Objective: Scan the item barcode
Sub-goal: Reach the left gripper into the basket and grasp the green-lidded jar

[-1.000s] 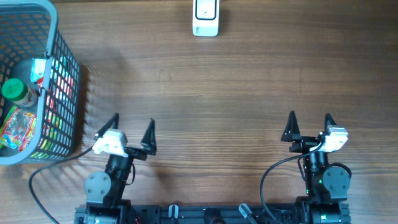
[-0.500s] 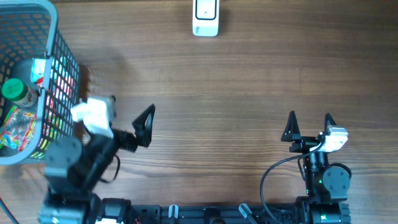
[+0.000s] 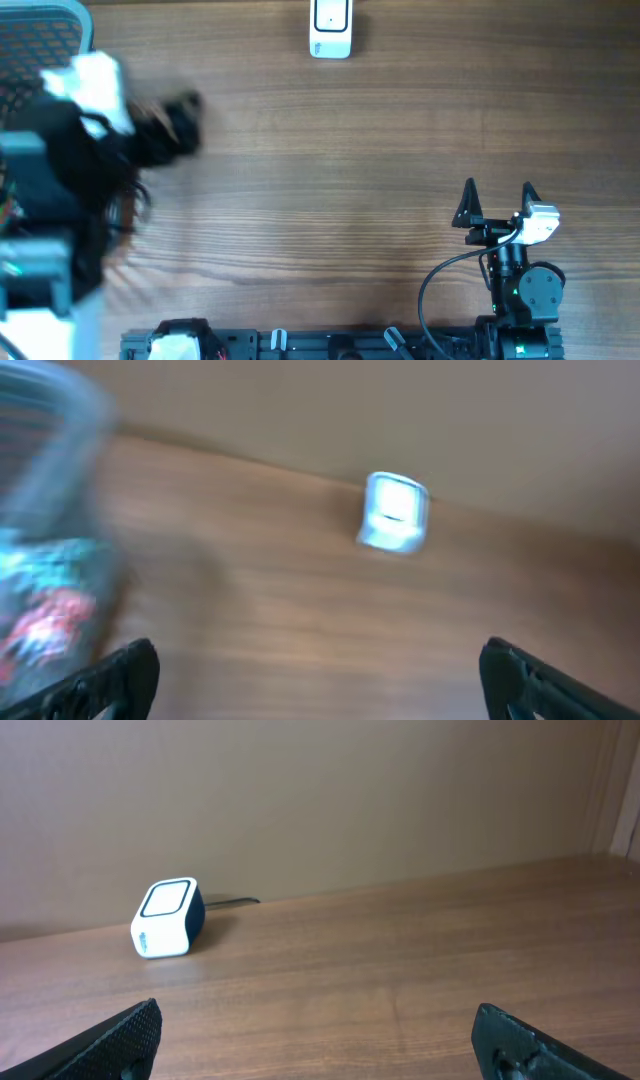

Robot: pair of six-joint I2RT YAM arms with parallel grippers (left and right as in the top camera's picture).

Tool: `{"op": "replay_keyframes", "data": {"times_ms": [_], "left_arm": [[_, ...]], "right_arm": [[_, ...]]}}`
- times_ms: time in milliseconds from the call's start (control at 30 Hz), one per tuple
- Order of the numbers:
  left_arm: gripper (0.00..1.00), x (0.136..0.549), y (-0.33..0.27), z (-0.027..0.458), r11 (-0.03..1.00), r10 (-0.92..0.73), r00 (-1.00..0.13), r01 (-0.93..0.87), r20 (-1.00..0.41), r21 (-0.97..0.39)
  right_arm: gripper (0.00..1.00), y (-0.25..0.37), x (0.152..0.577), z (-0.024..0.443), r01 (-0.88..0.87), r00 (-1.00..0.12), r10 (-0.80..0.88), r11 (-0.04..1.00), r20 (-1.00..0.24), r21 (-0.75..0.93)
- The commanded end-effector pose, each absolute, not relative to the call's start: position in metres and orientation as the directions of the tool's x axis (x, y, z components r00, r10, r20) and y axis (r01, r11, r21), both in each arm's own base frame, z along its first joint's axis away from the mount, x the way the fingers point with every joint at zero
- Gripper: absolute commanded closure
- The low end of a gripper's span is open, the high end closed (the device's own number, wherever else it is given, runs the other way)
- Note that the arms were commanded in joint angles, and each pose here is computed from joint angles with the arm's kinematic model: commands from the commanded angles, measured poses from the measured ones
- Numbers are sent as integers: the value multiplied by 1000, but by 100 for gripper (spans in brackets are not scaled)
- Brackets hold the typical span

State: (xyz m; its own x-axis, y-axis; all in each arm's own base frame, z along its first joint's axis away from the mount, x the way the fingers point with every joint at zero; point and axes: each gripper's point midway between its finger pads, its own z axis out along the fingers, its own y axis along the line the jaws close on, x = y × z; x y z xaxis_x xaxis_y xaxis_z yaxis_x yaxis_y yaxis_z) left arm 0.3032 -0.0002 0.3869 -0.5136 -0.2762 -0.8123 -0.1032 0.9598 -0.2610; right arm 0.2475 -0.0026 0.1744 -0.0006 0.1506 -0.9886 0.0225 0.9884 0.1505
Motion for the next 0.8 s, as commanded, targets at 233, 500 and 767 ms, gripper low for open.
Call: {"op": "replay_keyframes", "data": {"times_ms": [233,500,767], "left_arm": [[0,318,215,329,429,-810,-202,-844,-550,-322],[0,330,296,245,251,-878,-110,-935,-465,-252],[0,356,325,170,224,-899,-135,-959,-417,-171]], "right_arm": [[0,-5,247,178,30,15,133,991,-991,133],[0,-5,247,178,30,15,133,991,-991,133],[0,-5,247,178,30,15,133,991,-991,133]]}}
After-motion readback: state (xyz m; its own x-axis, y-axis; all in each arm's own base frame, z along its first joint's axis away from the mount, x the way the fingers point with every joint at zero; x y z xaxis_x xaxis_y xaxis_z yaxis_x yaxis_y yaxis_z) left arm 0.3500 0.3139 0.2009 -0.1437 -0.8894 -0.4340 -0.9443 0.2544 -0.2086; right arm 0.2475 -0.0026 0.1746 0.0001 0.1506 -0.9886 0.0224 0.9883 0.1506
